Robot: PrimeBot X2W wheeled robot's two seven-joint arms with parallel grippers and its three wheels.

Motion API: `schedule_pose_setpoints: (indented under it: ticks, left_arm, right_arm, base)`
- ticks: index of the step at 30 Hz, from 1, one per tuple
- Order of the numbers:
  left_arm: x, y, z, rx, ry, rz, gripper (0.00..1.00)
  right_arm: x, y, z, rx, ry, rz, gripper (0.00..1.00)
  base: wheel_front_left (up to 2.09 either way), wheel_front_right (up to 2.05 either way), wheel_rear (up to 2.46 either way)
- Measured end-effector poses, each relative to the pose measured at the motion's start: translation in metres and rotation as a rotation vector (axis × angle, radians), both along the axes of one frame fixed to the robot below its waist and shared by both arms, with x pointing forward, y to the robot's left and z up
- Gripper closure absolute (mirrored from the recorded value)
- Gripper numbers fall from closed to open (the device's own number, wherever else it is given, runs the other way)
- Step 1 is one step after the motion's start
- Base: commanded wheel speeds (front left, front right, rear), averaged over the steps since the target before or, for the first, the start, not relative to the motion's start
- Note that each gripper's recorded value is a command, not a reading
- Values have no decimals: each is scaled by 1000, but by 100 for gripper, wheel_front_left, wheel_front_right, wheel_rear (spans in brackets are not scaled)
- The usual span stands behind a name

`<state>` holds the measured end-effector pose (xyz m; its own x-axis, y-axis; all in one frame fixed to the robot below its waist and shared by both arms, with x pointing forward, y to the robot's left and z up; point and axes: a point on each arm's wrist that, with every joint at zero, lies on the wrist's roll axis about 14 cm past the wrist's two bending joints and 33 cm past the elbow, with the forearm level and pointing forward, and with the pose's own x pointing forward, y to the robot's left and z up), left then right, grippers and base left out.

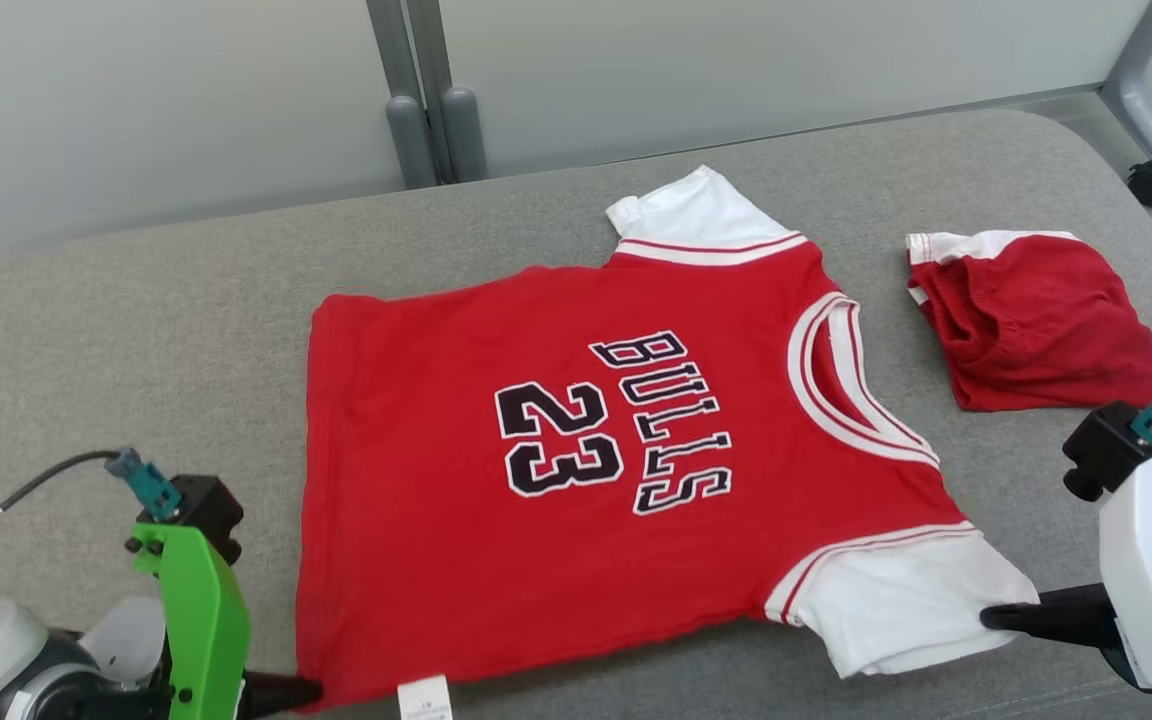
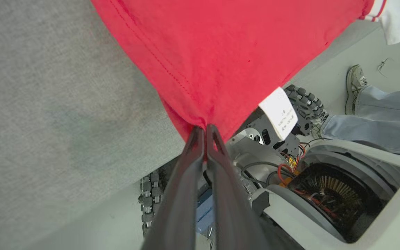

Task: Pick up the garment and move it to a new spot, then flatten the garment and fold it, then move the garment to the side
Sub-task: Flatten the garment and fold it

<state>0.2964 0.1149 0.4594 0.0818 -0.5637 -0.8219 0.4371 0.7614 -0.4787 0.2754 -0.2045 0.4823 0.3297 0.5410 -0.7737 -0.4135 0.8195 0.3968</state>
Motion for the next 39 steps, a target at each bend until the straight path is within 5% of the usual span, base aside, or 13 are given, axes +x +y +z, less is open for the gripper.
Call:
schedule_pose_setpoints:
  ticks: [7, 27, 39]
  left_arm:
    - [-9, 5, 0, 24, 78, -5, 100]
    - [94, 3, -19, 62, 195, 77, 100]
    - [129, 5, -45, 25, 177, 169, 100]
  right_arm:
    - [14, 0, 7, -8, 4, 24, 100]
    - [165, 13, -19, 59, 19, -120, 100]
    - [197, 26, -44, 78, 38, -155, 100]
  base:
    - [0, 0, 0]
    - [0, 0, 0]
    - [0, 0, 0]
